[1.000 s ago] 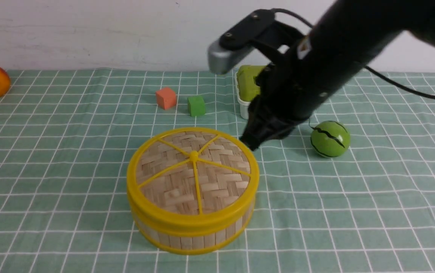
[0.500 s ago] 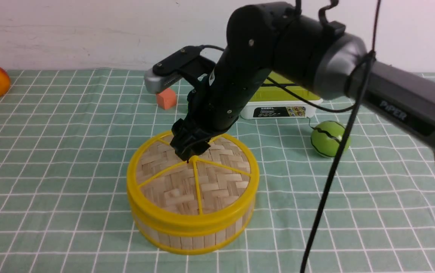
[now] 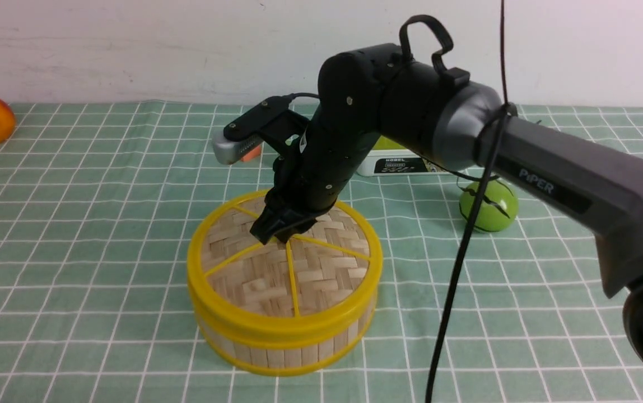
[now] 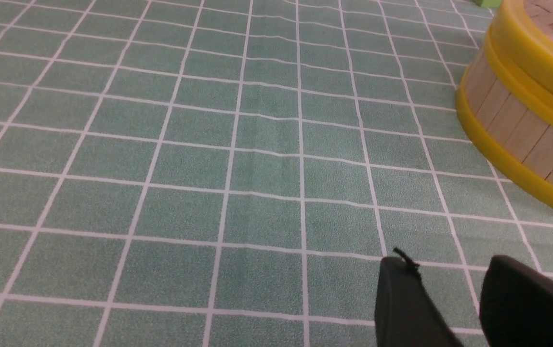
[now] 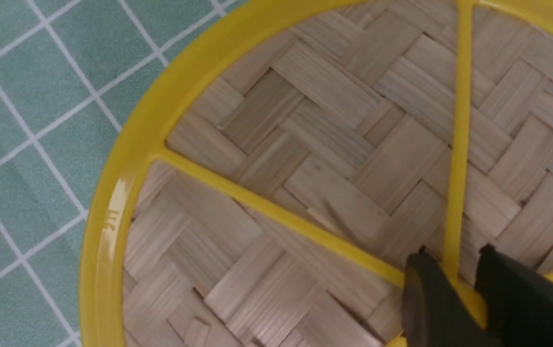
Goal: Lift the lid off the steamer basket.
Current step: Use the right arm to lift the lid of the steamer, then use the right arm to place the steamer lid on the table
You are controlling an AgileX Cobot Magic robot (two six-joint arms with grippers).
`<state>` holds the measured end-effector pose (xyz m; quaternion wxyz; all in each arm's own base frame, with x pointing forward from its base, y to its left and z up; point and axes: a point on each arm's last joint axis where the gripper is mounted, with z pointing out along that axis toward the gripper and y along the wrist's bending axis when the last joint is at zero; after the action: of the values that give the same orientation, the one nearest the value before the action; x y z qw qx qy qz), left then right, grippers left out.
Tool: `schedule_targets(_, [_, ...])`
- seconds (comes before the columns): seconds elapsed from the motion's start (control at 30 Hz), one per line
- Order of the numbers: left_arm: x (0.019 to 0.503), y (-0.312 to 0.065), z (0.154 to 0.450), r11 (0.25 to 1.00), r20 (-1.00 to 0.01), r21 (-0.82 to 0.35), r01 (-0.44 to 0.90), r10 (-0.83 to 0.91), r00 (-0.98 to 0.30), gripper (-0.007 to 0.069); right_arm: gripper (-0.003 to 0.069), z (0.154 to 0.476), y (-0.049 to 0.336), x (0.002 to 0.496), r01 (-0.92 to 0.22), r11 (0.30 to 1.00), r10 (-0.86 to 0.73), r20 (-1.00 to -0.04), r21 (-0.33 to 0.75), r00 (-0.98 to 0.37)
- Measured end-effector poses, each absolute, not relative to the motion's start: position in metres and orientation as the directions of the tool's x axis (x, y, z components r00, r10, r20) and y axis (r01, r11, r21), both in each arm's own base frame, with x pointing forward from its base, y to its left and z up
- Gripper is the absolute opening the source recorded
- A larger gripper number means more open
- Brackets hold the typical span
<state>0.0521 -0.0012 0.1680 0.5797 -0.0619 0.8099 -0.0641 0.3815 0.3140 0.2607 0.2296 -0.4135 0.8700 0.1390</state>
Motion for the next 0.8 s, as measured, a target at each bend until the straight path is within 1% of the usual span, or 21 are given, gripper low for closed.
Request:
schedule_targets(0.07, [0.052, -0.001, 0.168, 0.984, -0.931, -0.176, -0.026, -0.175, -0.32, 0.0239, 0.0078, 0.263, 0.314, 0.381, -0.783, 0.62, -0.655, -0.517, 0.051, -0.551])
schedule_targets(0.2, [0.052, -0.001, 0.168, 0.984, -0.931, -0.176, -0.026, -0.175, -0.32, 0.0239, 0.0078, 0.28, 0.306, 0.375, -0.788, 0.616, -0.672, -0.511, 0.018, -0.537])
schedule_targets(0.23, [0.052, -0.001, 0.168, 0.984, -0.931, -0.176, -0.026, -0.175, -0.32, 0.0239, 0.0078, 0.301, 0.298, 0.369, -0.786, 0.618, -0.678, -0.518, -0.017, -0.522])
schedule_targets(0.27, [0.052, -0.001, 0.168, 0.984, -0.931, -0.176, -0.026, -0.175, -0.32, 0.0239, 0.0078, 0.312, 0.293, 0.364, -0.785, 0.619, -0.682, -0.516, -0.029, -0.519])
schedule_targets(0.3, [0.052, -0.001, 0.168, 0.984, -0.931, -0.176, -0.026, -0.175, -0.32, 0.0239, 0.0078, 0.315, 0.291, 0.363, -0.784, 0.62, -0.682, -0.516, -0.033, -0.518])
schedule_targets(0.33, [0.052, -0.001, 0.168, 0.984, -0.931, -0.176, -0.026, -0.175, -0.32, 0.0239, 0.0078, 0.343, 0.275, 0.352, -0.778, 0.626, -0.684, -0.516, -0.055, -0.515])
schedule_targets(0.4, [0.052, -0.001, 0.168, 0.984, -0.931, -0.176, -0.026, -0.175, -0.32, 0.0239, 0.0078, 0.368, 0.257, 0.341, -0.767, 0.639, -0.672, -0.527, -0.059, -0.52])
schedule_targets(0.43, [0.052, -0.001, 0.168, 0.984, -0.931, -0.176, -0.026, -0.175, -0.32, 0.0239, 0.0078, 0.378, 0.246, 0.336, -0.757, 0.65, -0.661, -0.538, -0.061, -0.524])
schedule_targets(0.47, [0.052, -0.001, 0.168, 0.984, -0.931, -0.176, -0.026, -0.175, -0.32, 0.0239, 0.0078, 0.38, 0.244, 0.335, -0.755, 0.653, -0.658, -0.539, -0.06, -0.526])
schedule_targets(0.5, [0.052, -0.001, 0.168, 0.984, -0.931, -0.176, -0.026, -0.175, -0.32, 0.0239, 0.0078, 0.388, 0.222, 0.327, -0.733, 0.678, -0.638, -0.54, -0.055, -0.55])
schedule_targets(0.53, [0.052, -0.001, 0.168, 0.984, -0.931, -0.176, -0.026, -0.175, -0.32, 0.0239, 0.0078, 0.388, 0.209, 0.322, -0.719, 0.694, -0.629, -0.527, -0.05, -0.571])
schedule_targets(0.57, [0.052, -0.001, 0.168, 0.984, -0.931, -0.176, -0.026, -0.175, -0.32, 0.0239, 0.0078, 0.388, 0.209, 0.322, -0.719, 0.694, -0.629, -0.528, -0.05, -0.57])
schedule_targets(0.6, [0.052, -0.001, 0.168, 0.984, -0.931, -0.176, -0.026, -0.175, -0.32, 0.0239, 0.0078, 0.38, 0.186, 0.314, -0.685, 0.727, -0.606, -0.507, -0.04, -0.613])
schedule_targets(0.63, [0.052, -0.001, 0.168, 0.984, -0.931, -0.176, -0.026, -0.175, -0.32, 0.0239, 0.0078, 0.379, 0.183, 0.313, -0.681, 0.731, -0.602, -0.506, -0.039, -0.618])
schedule_targets(0.67, [0.052, -0.001, 0.168, 0.984, -0.931, -0.176, -0.026, -0.175, -0.32, 0.0239, 0.0078, 0.366, 0.166, 0.305, -0.646, 0.763, -0.573, -0.492, -0.028, -0.656])
schedule_targets(0.73, [0.052, -0.001, 0.168, 0.984, -0.931, -0.176, -0.026, -0.175, -0.32, 0.0239, 0.0078, 0.35, 0.146, 0.298, -0.591, 0.806, -0.52, -0.498, -0.018, -0.694])
schedule_targets(0.8, [0.052, -0.001, 0.168, 0.984, -0.931, -0.176, -0.026, -0.175, -0.32, 0.0239, 0.0078, 0.326, 0.127, 0.292, -0.529, 0.848, -0.461, -0.499, -0.006, -0.734])
